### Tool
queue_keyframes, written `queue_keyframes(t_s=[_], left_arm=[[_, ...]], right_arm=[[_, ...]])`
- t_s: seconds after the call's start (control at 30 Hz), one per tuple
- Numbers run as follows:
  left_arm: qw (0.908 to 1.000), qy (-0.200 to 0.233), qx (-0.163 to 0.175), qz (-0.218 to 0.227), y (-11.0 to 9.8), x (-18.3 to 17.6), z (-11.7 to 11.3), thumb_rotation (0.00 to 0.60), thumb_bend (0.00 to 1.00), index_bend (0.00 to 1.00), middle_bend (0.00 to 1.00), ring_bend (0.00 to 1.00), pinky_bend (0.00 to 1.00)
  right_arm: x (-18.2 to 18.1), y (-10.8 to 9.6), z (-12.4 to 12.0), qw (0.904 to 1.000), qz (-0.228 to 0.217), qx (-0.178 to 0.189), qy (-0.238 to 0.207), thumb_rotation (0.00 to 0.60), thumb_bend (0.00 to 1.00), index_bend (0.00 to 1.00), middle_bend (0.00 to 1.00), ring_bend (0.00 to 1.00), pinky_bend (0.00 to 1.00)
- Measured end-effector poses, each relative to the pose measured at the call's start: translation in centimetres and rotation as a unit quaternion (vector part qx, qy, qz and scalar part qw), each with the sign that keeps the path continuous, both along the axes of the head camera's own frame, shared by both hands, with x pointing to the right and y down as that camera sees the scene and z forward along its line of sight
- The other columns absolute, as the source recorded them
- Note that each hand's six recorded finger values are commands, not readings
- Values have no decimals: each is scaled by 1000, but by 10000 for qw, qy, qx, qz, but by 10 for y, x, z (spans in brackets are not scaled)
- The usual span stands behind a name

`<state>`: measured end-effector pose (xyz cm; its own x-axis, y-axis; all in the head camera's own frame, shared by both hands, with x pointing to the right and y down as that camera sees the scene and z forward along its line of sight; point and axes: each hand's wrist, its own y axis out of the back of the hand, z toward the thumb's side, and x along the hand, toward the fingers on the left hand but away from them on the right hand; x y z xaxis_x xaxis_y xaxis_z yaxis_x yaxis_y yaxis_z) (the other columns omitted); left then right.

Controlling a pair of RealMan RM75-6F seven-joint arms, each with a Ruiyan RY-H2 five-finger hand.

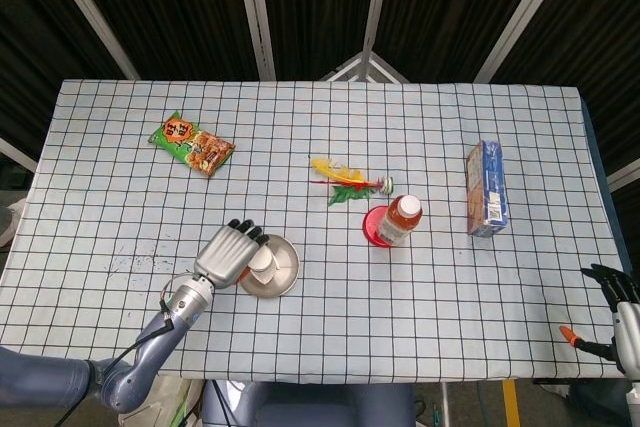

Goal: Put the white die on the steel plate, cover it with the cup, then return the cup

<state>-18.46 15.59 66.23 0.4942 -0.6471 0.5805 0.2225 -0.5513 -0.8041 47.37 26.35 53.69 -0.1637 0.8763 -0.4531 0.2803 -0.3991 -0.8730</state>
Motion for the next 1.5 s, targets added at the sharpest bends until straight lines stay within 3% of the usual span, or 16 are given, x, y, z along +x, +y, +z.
queue_keyframes(t_s=[0.37, 0.83, 1.2, 1.5], left_arm=[[10000, 3, -53, 60, 3, 2, 2, 600, 491, 318, 213, 121, 233], [9999, -16, -68, 115, 6, 5, 6, 600, 506, 391, 409, 192, 241], [9998, 151, -86, 84, 8, 11, 4, 600, 507, 391, 410, 192, 240], [9987, 279, -414, 138, 18, 16, 6, 600, 506, 391, 410, 192, 238]], right_arm=[[0, 0, 0, 10000, 7, -29, -14, 600, 96, 223, 188, 127, 0], [1, 0, -1, 10000, 28, -6, -24, 600, 96, 223, 188, 126, 0], [0, 0, -1, 10000, 18, -9, -34, 600, 96, 223, 188, 126, 0], [0, 0, -2, 10000, 29, -8, -47, 600, 96, 223, 188, 126, 0]])
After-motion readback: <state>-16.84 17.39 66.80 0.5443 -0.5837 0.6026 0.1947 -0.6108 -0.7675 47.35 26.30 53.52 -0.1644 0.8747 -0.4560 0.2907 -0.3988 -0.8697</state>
